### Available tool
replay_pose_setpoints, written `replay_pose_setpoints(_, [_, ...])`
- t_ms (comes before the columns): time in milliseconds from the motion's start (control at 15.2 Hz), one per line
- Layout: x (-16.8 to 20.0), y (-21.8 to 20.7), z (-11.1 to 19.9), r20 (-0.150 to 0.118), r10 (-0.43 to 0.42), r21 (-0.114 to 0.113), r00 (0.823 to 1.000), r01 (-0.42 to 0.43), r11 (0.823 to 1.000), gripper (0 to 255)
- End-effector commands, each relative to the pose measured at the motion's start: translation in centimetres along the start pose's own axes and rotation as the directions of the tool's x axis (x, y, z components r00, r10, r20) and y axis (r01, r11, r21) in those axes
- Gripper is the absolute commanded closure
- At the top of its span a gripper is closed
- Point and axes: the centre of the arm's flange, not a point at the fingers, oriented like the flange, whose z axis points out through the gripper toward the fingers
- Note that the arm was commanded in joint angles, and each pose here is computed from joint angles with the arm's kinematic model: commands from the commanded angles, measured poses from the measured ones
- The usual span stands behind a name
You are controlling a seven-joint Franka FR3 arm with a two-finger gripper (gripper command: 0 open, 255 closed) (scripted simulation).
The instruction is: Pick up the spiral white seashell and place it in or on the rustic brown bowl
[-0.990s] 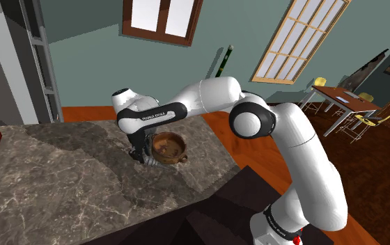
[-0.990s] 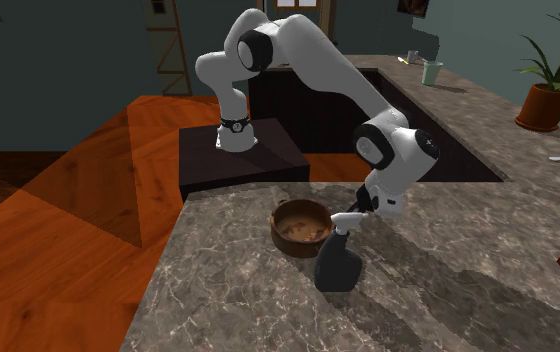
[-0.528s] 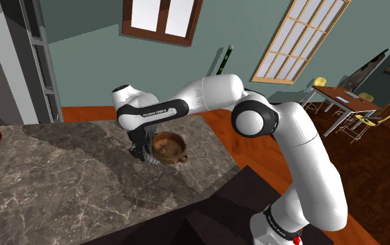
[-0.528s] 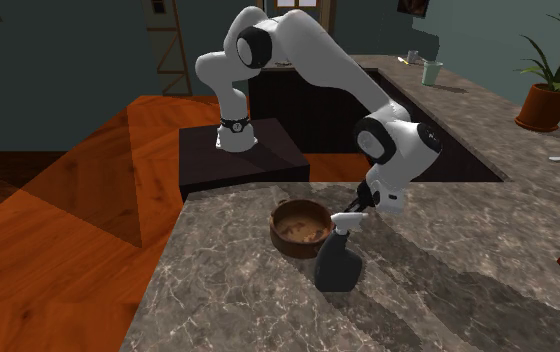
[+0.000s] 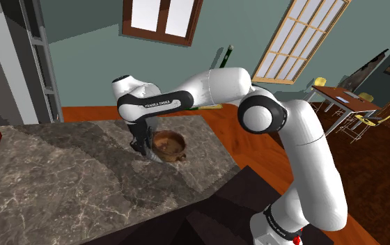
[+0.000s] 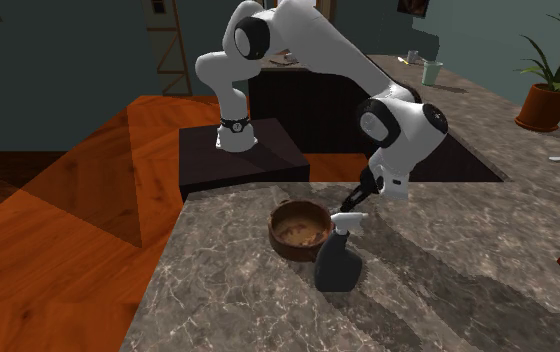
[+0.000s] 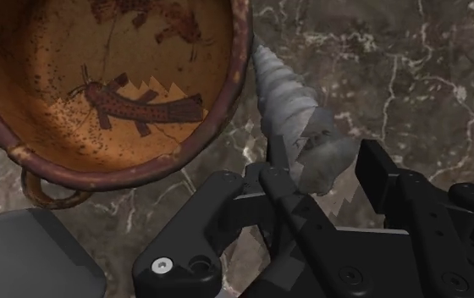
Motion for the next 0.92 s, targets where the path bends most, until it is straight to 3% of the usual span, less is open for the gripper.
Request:
replay_pose_setpoints(0, [-0.4,0.1,-1.0,0.0,0.001,-0.001,1.0,-0.001,1.0,255])
replay_pose_setpoints(858, [-3.3,0.2,-7.2,0.0,0.001,-0.001,1.0,-0.001,1.0,255])
